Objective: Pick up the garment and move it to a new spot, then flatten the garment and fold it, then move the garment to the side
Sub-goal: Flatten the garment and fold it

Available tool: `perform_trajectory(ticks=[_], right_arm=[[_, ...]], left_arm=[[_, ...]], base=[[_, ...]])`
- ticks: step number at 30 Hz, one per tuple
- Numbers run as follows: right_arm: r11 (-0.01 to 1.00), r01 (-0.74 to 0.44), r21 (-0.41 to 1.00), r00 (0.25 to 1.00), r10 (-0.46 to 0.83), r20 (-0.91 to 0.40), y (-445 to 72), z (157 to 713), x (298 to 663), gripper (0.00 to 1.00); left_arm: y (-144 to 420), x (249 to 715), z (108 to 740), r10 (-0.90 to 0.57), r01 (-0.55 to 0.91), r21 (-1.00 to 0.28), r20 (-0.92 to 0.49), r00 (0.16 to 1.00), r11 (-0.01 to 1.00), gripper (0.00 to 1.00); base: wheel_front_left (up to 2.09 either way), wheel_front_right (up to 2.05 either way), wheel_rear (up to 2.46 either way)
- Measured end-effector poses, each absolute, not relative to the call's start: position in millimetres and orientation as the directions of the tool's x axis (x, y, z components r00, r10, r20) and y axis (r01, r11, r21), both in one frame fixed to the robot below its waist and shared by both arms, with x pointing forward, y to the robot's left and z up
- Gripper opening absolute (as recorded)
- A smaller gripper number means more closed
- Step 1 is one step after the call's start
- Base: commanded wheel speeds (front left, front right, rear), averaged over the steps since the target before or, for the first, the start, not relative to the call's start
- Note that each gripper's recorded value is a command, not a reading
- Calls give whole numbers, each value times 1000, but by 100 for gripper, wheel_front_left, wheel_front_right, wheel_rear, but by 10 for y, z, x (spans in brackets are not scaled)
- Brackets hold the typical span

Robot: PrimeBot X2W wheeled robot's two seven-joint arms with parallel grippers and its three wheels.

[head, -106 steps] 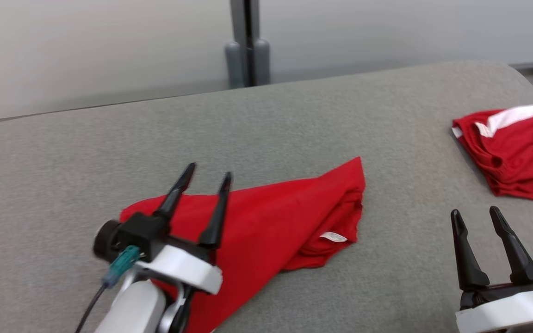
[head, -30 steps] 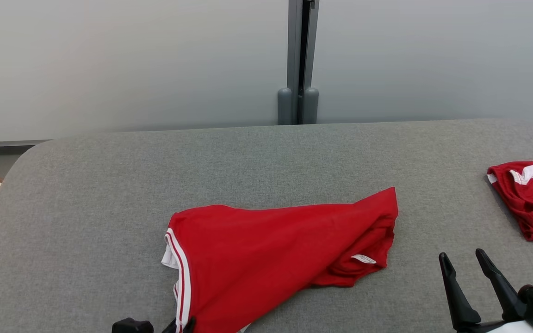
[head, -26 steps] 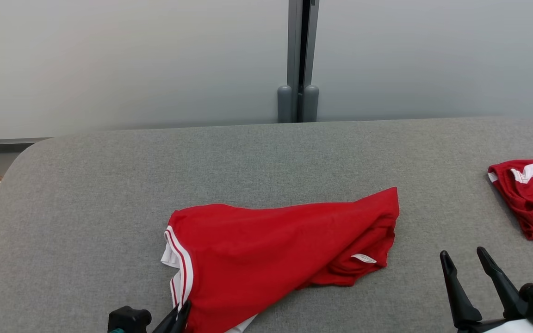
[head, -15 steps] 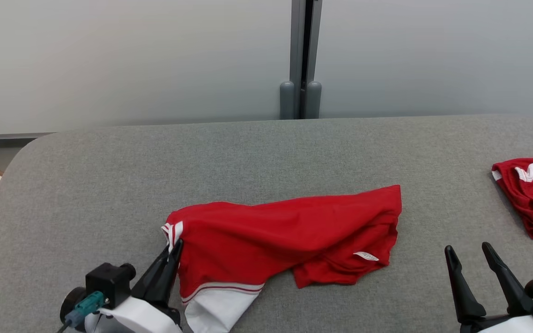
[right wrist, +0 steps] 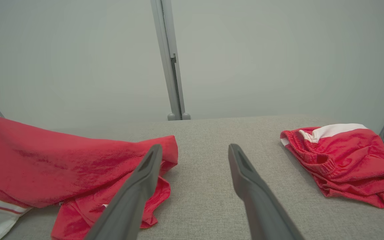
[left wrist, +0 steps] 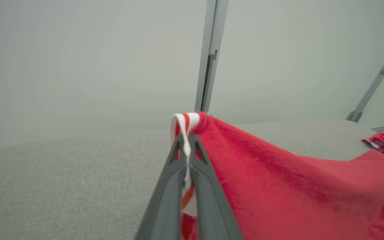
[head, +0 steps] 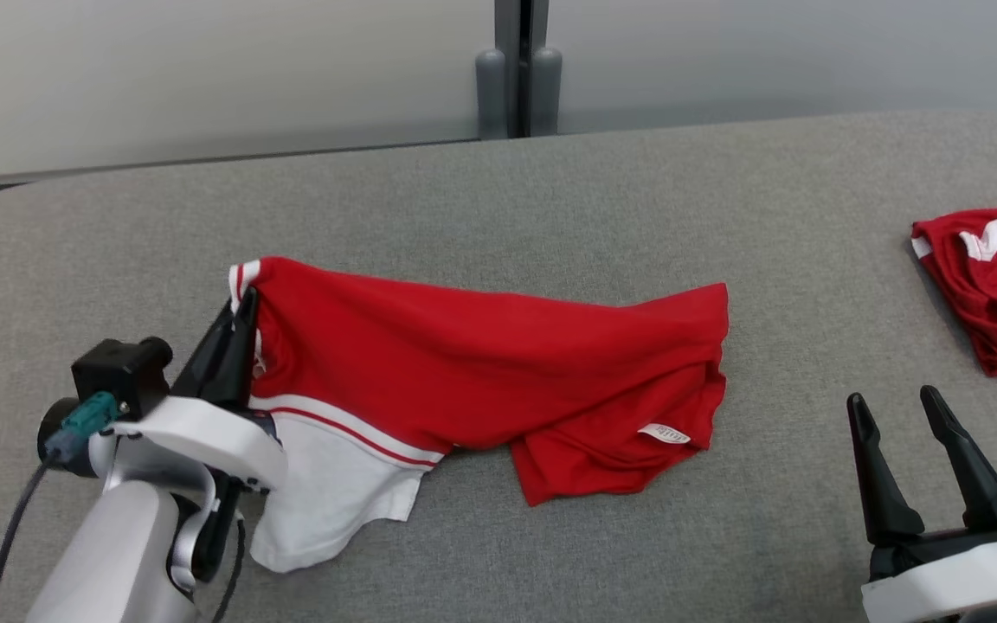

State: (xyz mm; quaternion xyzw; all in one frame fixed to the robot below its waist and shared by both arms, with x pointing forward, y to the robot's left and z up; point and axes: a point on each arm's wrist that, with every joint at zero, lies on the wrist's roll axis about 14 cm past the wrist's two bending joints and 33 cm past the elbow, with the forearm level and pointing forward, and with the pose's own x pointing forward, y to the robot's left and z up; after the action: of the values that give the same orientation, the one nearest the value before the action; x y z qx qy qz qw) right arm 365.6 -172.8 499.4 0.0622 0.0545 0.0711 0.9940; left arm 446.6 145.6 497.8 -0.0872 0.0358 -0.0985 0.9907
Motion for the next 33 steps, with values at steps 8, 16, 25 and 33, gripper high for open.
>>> perform_trajectory(ticks=[8, 16, 25, 33], right_arm=[[986, -88, 144, 982, 111, -155, -1833, 4732, 3794, 100], [986, -79, 148, 982, 102, -160, -1861, 4656, 3871, 100], [984, -109, 144, 985, 126, -114, -1797, 4792, 3881, 100], [983, -133, 126, 987, 143, -70, -1746, 4973, 3818, 100]], left_arm=[[1525, 5018, 4589, -191, 167, -169, -134, 972, 971, 0], [1567, 5187, 4377, -172, 140, -181, -172, 970, 973, 100], [1651, 5031, 5015, -118, 124, -174, 48, 992, 977, 100], [1705, 4518, 5419, -94, 115, -107, 183, 979, 988, 100]], base=[[0, 0, 0], [0, 0, 0], [0, 0, 0], [0, 0, 0]])
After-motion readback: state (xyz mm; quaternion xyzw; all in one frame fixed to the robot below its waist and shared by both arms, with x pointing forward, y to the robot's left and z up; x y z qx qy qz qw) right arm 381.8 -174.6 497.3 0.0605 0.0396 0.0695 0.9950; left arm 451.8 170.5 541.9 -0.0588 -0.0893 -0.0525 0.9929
